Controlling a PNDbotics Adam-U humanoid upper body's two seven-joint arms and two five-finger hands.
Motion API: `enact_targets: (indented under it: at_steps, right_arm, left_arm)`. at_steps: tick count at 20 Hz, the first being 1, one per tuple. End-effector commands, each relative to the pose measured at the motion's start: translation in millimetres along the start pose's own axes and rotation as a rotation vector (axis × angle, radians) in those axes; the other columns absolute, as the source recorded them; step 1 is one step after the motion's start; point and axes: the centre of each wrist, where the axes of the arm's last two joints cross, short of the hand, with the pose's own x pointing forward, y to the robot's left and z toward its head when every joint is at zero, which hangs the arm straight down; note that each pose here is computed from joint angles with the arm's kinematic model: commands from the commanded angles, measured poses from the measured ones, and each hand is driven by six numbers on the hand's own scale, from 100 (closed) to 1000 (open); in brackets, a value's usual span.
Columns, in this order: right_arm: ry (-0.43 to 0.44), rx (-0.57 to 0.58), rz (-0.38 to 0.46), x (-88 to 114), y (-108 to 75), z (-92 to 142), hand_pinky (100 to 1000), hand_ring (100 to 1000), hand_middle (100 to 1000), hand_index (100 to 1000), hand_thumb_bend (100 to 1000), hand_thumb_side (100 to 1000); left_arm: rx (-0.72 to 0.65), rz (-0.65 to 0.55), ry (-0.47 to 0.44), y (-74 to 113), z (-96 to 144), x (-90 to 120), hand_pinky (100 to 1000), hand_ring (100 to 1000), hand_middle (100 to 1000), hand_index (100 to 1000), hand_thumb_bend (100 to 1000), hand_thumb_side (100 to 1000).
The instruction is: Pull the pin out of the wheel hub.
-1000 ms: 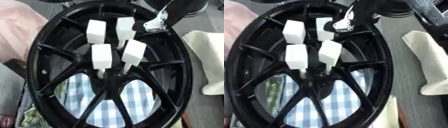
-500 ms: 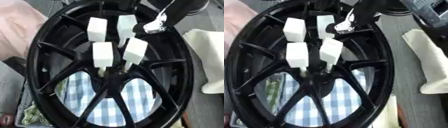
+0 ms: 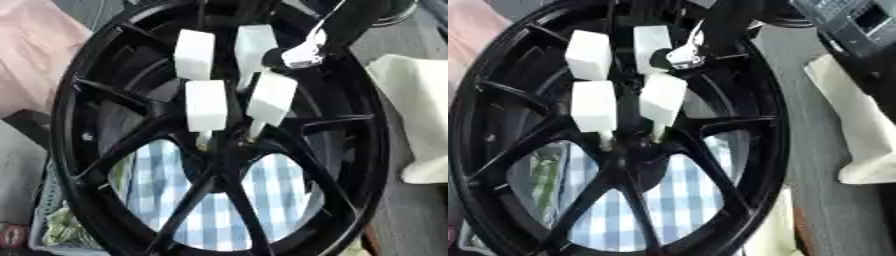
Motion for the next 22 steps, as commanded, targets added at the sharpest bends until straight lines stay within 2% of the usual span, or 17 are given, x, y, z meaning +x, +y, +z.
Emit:
enact_targets:
  at_steps: [1, 9, 15, 16, 22]
  right_arm:
    - [0.022, -0.011, 0.023, -1.4, -5.5, 4.9, 844, 844, 764, 849, 323, 424]
    - [0.030, 0.006, 0.023, -4.2, -2.6, 2.9, 834, 836, 690, 825, 321, 445]
    - [0.031, 0.008, 0.010, -7.9, -0.3, 1.3, 825, 822, 629, 769, 273, 452]
    - [0.029, 0.002, 0.004, -8.6, -0.3, 1.2, 821, 806, 598, 738, 243, 444]
    - [0.018, -0.051, -0.028, -10.8, 0.0, -0.3, 803, 755, 528, 660, 202, 380]
  left_arm:
    - [-0.002, -0.003, -0.030, 1.5, -3.9, 7.7, 779, 890, 779, 801, 303, 771]
    - [0.001, -0.002, -0.029, 1.6, -3.5, 7.3, 779, 890, 779, 799, 301, 773]
    - [0.004, -0.002, -0.027, 1.9, -2.8, 6.7, 779, 890, 778, 796, 301, 774]
    - [0.005, -0.002, -0.027, 2.0, -2.6, 6.6, 779, 890, 777, 794, 300, 775]
    - [0.010, -0.001, -0.028, 2.3, -2.3, 6.3, 779, 890, 775, 791, 301, 774]
